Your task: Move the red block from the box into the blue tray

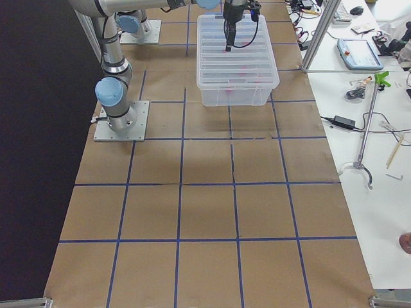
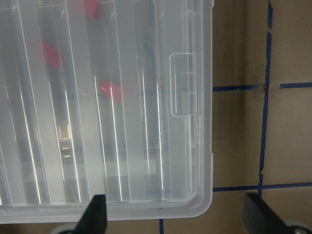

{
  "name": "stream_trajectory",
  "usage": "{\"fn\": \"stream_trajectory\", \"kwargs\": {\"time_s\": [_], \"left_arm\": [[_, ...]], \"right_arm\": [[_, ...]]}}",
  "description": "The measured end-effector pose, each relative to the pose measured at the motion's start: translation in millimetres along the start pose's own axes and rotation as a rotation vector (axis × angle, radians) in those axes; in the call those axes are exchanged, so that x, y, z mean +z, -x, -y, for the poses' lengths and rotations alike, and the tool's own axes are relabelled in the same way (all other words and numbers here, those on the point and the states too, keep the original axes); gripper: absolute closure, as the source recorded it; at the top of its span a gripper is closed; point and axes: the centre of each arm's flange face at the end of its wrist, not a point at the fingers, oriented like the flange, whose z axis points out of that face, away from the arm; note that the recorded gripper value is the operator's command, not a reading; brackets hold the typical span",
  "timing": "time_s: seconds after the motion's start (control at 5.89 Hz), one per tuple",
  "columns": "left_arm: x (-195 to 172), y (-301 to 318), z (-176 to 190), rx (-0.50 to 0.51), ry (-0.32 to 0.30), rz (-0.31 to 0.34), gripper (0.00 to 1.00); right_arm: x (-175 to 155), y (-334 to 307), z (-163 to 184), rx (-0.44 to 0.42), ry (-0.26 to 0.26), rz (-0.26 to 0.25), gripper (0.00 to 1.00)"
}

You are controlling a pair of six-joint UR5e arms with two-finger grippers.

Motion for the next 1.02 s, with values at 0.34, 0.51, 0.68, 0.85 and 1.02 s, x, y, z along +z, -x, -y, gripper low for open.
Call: {"fn": "stream_trajectory", "kwargs": {"time_s": [0.34,0.51,0.68,0.85,1.02], "left_arm": [[-0.2,-0.1,0.3,-0.001,0.000,0.000,0.02],[0.1,-0.2,0.9,-0.002,0.000,-0.002,0.02],[0.2,-0.2,2.2,-0.003,0.000,-0.003,0.02],[0.7,0.0,3.4,-0.004,0.000,-0.003,0.02],[0.9,-0.1,3.6,-0.003,0.001,-0.003,0.02]], "right_arm": [[0.0,0.0,0.1,0.000,-0.001,0.000,0.00],[0.4,-0.1,0.3,0.000,0.001,-0.001,0.00],[1.4,-0.4,1.2,0.000,0.003,-0.003,0.00],[3.2,-2.4,3.0,0.000,0.005,-0.006,0.00],[5.0,-4.3,5.0,-0.020,0.006,-0.008,0.00]]}}
